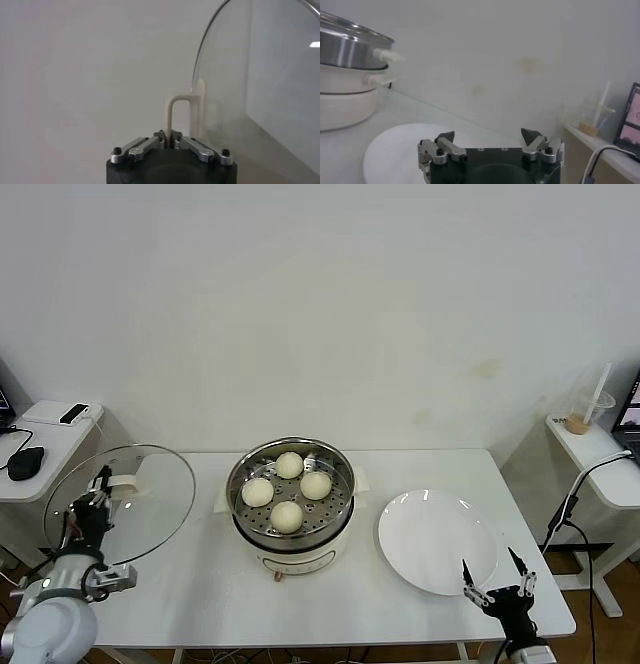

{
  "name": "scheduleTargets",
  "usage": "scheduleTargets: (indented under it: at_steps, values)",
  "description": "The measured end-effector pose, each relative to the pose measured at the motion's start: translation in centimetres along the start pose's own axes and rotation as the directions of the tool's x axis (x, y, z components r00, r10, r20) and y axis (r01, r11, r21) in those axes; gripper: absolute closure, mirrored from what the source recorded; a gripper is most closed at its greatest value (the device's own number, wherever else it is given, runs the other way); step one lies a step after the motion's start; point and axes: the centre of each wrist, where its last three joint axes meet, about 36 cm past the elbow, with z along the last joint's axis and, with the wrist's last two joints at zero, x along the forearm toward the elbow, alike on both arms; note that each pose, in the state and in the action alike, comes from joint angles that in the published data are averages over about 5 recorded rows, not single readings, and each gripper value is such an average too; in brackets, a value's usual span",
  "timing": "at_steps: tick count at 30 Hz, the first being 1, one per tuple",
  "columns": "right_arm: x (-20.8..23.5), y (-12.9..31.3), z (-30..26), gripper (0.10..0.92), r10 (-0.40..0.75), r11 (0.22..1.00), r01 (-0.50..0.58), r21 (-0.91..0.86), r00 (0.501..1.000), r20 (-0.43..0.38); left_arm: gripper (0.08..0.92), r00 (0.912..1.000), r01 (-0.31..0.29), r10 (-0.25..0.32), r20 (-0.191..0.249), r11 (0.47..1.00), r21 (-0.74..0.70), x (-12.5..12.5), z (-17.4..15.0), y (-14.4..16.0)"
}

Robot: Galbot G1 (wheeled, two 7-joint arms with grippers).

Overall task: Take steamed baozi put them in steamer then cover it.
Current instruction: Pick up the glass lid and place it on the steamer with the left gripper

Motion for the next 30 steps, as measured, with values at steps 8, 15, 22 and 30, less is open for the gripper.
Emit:
scheduleTargets:
  at_steps: [8,15,22,30]
  values:
    - [-0.1,0.9,0.2,0.200,-0.016,1.000,0.016,0.009,1.000,-0.010,0.864,0.9988,-0.002,0.000,0.049,0.999,0.037,-1.0,-4.5,1.3]
    - [-0.5,1.9,0.4,0.200,-0.031,0.999,0.031,0.011,0.999,-0.016,0.864,0.9957,-0.025,0.019,0.090,0.998,0.065,-2.0,-9.2,1.3]
    - [-0.8,2.9,0.7,0.200,-0.045,0.999,0.045,0.015,0.999,-0.022,0.864,0.9906,-0.055,0.046,0.129,0.996,0.072,-2.9,-14.2,1.0]
    - [-1.0,4.1,1.2,0.200,-0.061,0.998,0.062,0.024,0.998,-0.033,0.864,0.9849,-0.065,0.051,0.165,0.995,0.079,-3.9,-18.9,1.2]
